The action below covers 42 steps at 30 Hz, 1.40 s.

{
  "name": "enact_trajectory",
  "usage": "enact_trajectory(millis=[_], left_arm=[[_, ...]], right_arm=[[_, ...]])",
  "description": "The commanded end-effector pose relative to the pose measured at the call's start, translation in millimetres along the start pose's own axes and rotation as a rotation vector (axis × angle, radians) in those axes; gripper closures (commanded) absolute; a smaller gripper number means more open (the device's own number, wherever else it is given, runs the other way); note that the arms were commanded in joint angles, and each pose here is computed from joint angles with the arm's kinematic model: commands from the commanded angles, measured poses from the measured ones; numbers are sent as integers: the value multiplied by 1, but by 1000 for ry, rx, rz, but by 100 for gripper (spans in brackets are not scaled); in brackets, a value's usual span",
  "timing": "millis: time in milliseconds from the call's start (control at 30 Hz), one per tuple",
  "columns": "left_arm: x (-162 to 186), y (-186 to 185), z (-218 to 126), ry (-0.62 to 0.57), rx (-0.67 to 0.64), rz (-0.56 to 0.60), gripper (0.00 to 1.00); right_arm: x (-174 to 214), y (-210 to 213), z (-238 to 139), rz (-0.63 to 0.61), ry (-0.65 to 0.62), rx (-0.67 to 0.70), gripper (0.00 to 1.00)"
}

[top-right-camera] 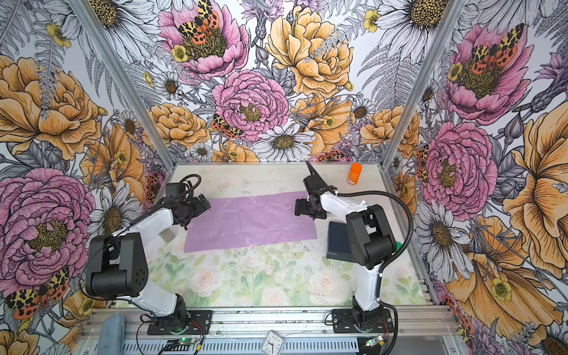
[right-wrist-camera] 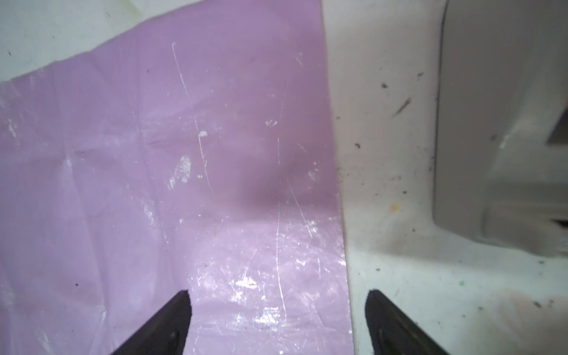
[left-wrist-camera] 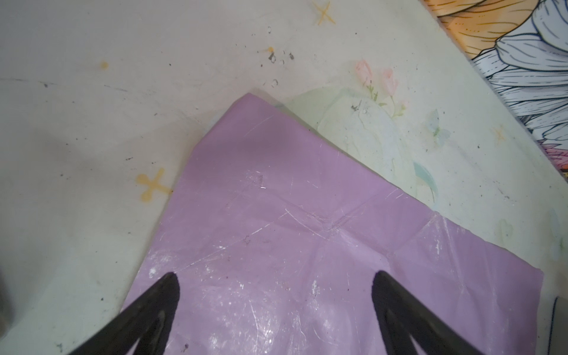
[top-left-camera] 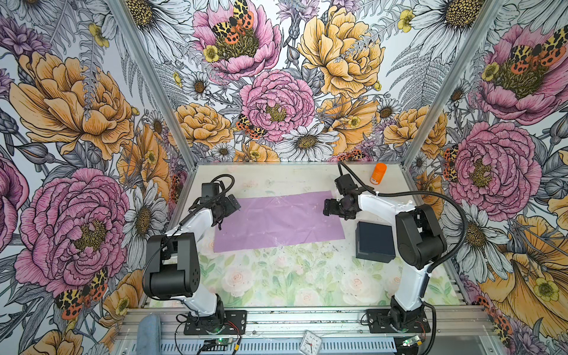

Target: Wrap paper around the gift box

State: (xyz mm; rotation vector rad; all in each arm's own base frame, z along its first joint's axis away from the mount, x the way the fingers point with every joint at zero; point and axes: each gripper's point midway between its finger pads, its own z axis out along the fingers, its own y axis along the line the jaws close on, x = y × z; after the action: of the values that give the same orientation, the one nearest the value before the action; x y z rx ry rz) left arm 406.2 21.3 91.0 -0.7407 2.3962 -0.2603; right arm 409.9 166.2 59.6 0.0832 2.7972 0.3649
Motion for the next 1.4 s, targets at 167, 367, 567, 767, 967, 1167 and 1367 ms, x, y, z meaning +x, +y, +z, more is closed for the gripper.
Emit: enact_trajectory(millis=[167, 367, 567, 767, 967, 1167, 1367], left_arm=[[-23, 16, 9, -25, -84, 26, 1], [-27, 22, 34, 2, -127, 34, 2], [-16, 33, 59, 53, -172, 33, 2], [-4, 34, 64, 97, -157, 22, 2], [19, 33, 66, 156, -128, -2, 2], [39, 30, 61, 185, -123, 13, 2], [44, 20, 47, 172, -100, 30, 2]], right_arm=[[-22, 11, 22, -10, 6, -35, 11], [-14, 3, 30, -15, 25, -9, 12], [-2, -2, 37, -15, 57, 1, 13], [10, -2, 36, -10, 80, -9, 16], [30, -4, 32, -5, 103, -7, 18], [46, -9, 21, 26, 96, -14, 20], [67, -15, 13, 60, 98, -22, 22]])
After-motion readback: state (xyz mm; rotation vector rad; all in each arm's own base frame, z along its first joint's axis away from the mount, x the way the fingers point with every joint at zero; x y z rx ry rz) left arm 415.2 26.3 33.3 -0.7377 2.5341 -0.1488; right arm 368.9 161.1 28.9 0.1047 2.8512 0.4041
